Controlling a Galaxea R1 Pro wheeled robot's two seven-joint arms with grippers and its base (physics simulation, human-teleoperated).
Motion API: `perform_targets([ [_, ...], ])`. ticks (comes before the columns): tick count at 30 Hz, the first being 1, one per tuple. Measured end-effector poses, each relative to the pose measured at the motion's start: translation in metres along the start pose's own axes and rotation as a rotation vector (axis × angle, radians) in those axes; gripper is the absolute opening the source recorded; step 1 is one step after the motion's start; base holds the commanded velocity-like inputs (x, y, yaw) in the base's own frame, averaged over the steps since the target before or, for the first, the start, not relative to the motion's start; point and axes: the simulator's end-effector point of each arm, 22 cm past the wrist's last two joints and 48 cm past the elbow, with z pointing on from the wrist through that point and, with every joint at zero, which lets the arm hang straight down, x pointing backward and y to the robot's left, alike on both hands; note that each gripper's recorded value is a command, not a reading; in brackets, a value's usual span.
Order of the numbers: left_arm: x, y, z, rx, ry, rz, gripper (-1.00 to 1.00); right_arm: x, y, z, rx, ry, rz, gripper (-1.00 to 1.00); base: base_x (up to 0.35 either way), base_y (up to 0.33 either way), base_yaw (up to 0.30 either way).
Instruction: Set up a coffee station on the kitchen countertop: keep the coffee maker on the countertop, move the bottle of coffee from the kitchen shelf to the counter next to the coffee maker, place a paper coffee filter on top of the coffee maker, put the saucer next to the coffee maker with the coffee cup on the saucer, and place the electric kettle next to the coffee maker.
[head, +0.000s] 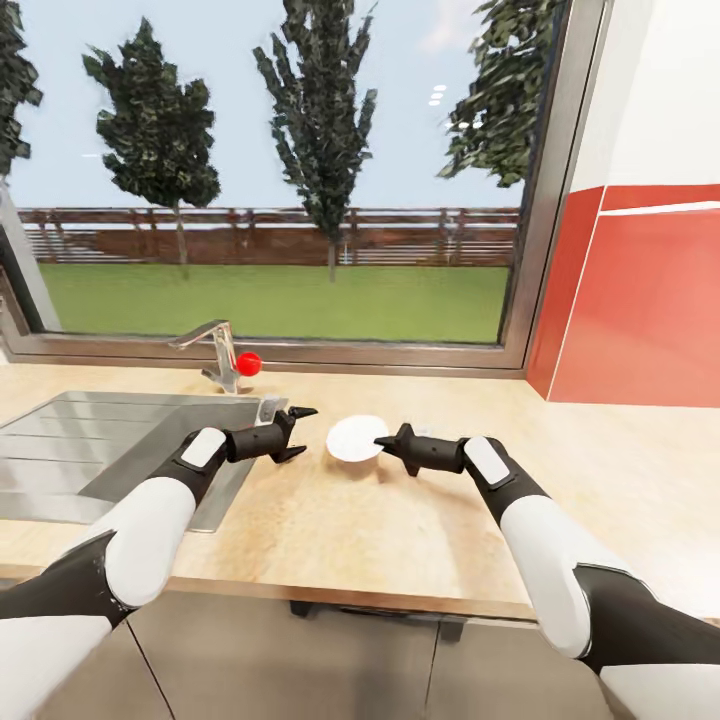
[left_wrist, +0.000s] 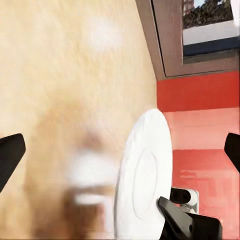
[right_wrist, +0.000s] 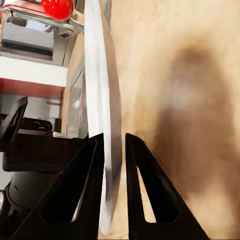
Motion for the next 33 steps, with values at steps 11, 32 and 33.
perform_targets([
  [11,-0.009,-0.017,-0.015,0.030,0.022,0.016,1.00,-0.036,0.039,-0.024,-0.075,-0.081,-0.091,-1.00,-0.240,0.000,0.000],
  [32,-0.012,-0.034,-0.019,0.095,0.022,0.028,1.00,-0.060,0.028,-0.047,-0.047,-0.125,-0.109,-1.00,-0.238,0.000,0.000],
  [33,-0.012,-0.034,-0.019,0.095,0.022,0.028,1.00,-0.061,0.027,-0.048,-0.045,-0.127,-0.109,-1.00,-0.213,0.000,0.000],
])
